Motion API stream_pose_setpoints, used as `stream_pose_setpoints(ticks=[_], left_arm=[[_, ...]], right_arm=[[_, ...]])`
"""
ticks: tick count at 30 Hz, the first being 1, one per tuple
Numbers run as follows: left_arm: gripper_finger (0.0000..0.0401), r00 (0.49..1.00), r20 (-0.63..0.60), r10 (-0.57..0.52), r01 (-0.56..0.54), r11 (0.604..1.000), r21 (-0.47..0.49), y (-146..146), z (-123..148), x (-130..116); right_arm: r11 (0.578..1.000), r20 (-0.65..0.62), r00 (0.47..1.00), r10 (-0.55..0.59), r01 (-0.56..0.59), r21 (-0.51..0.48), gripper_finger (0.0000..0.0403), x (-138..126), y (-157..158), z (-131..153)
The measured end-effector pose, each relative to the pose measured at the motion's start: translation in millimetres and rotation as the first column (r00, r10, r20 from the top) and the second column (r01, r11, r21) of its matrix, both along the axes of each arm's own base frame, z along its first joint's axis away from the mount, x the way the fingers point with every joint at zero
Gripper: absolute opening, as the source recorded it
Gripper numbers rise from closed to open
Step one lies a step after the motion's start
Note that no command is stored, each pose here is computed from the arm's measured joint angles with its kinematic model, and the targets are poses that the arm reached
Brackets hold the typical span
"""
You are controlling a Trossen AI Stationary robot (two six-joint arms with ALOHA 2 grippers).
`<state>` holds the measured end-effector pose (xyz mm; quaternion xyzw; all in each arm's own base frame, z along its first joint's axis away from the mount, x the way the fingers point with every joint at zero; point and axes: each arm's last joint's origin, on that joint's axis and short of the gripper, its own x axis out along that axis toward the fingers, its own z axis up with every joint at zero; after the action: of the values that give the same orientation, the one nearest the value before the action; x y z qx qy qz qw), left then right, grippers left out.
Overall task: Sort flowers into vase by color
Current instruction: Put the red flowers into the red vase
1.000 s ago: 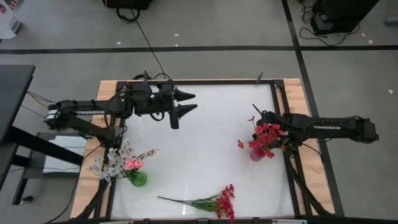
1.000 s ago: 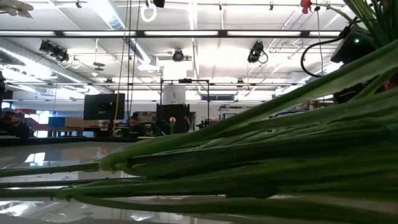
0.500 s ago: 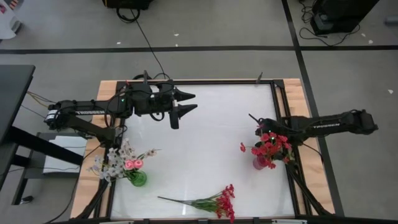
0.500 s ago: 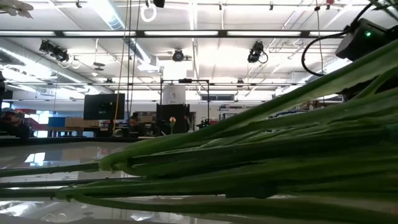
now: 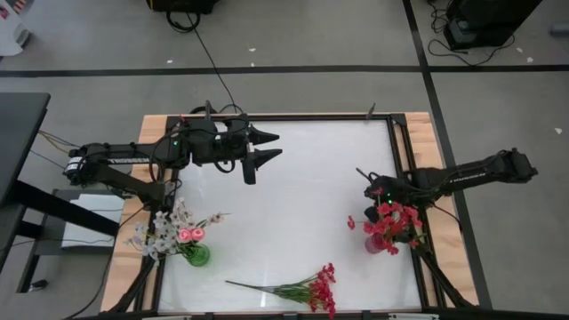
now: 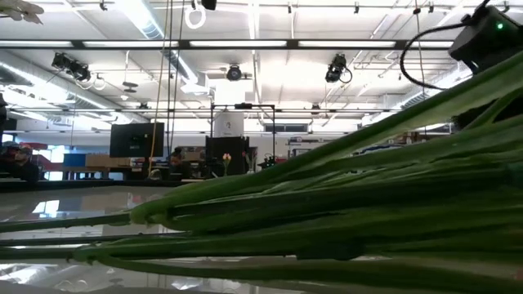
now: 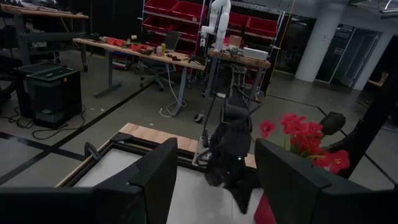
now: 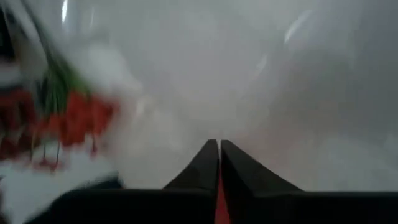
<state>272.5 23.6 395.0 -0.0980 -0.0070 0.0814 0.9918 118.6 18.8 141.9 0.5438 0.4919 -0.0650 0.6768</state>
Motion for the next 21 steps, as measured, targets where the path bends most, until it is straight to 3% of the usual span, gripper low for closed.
stream_pose_setpoints(ticks=[3,6,9,13,17,21], left_arm=[[0.0220,1.000,0.000,0.000,0.000,1.000,0.000,0,0,0],[0.0220,1.000,0.000,0.000,0.000,1.000,0.000,0,0,0],[0.0220,1.000,0.000,0.000,0.000,1.000,0.000,0,0,0],[0.0220,1.000,0.000,0.000,0.000,1.000,0.000,0,0,0],[0.0220,1.000,0.000,0.000,0.000,1.000,0.000,0,0,0],[0.0220,1.000,0.003,0.000,0.000,1.000,-0.001,0,0,0]], right_arm=[[0.986,0.075,0.992,-0.100,0.108,-0.128,0.0057,7,-7,6],[0.953,0.233,0.957,-0.176,0.224,-0.202,0.0086,17,-13,18],[0.927,0.412,0.883,-0.226,0.325,-0.187,0.0110,28,-19,32],[0.910,0.621,0.744,-0.247,0.398,-0.115,0.0132,38,-26,53],[0.903,0.748,0.614,-0.250,0.427,-0.049,0.0137,42,-29,71],[0.896,0.808,0.544,-0.225,0.442,-0.048,0.0136,44,-32,78]])
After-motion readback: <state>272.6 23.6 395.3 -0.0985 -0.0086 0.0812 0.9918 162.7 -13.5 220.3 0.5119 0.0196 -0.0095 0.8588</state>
